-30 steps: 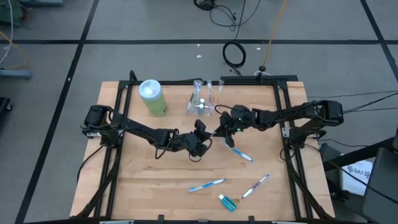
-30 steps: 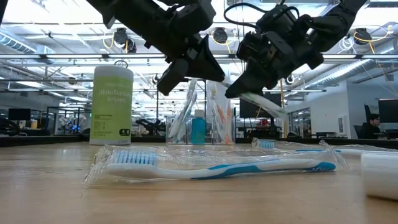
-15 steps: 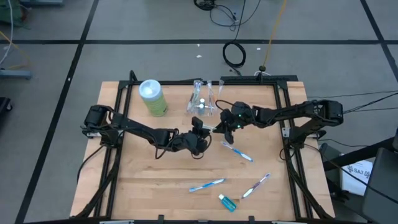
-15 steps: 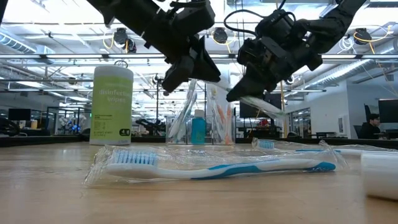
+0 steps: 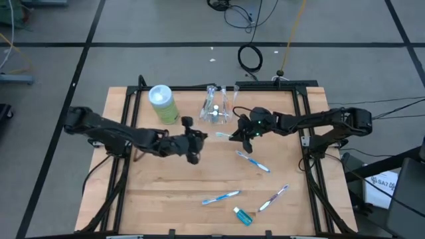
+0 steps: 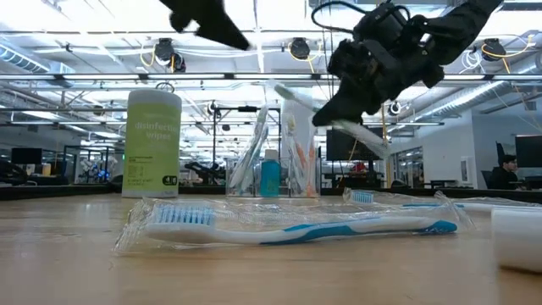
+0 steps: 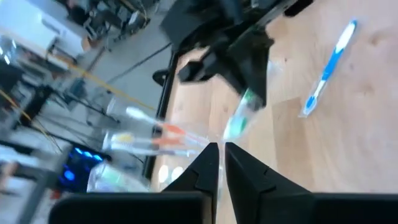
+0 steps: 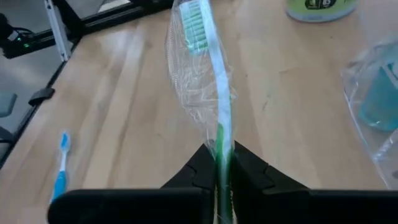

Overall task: Pick & Place toothbrushing station
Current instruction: Put the green toothbrush into the transparent organizer

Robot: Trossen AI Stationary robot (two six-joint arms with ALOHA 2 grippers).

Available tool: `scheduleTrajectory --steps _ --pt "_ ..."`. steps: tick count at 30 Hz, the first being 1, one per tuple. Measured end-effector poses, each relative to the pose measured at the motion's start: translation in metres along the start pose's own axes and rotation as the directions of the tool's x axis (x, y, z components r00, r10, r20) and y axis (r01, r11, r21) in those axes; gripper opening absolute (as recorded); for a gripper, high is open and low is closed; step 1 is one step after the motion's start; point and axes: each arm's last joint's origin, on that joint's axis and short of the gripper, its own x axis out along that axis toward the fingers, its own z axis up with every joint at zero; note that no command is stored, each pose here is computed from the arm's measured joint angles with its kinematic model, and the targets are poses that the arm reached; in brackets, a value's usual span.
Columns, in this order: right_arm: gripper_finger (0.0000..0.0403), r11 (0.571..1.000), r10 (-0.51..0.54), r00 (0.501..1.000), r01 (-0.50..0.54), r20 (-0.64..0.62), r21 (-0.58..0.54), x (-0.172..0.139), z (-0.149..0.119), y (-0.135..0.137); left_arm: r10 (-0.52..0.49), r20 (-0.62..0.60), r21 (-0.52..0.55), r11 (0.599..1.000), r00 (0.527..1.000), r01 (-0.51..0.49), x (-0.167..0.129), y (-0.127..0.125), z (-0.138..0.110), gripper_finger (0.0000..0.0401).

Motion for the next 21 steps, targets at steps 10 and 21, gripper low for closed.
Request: scheduleTrajectory --steps 10,21 --pt "0.0015 0.979 0.109 0.987 -0.087 0.117 -0.185 -0.004 0.014 0.031 -0.184 0.176 -0.037 0.980 0.967 0.193 -0.028 0.003 -0.037 0.0009" --pt "0.0015 0.907 0.260 0.906 -0.110 0.335 -0.406 0.001 0.031 0.061 -0.155 0.362 -0.242 0.937 0.919 0.253 -0.005 0.011 -0.054 0.0026"
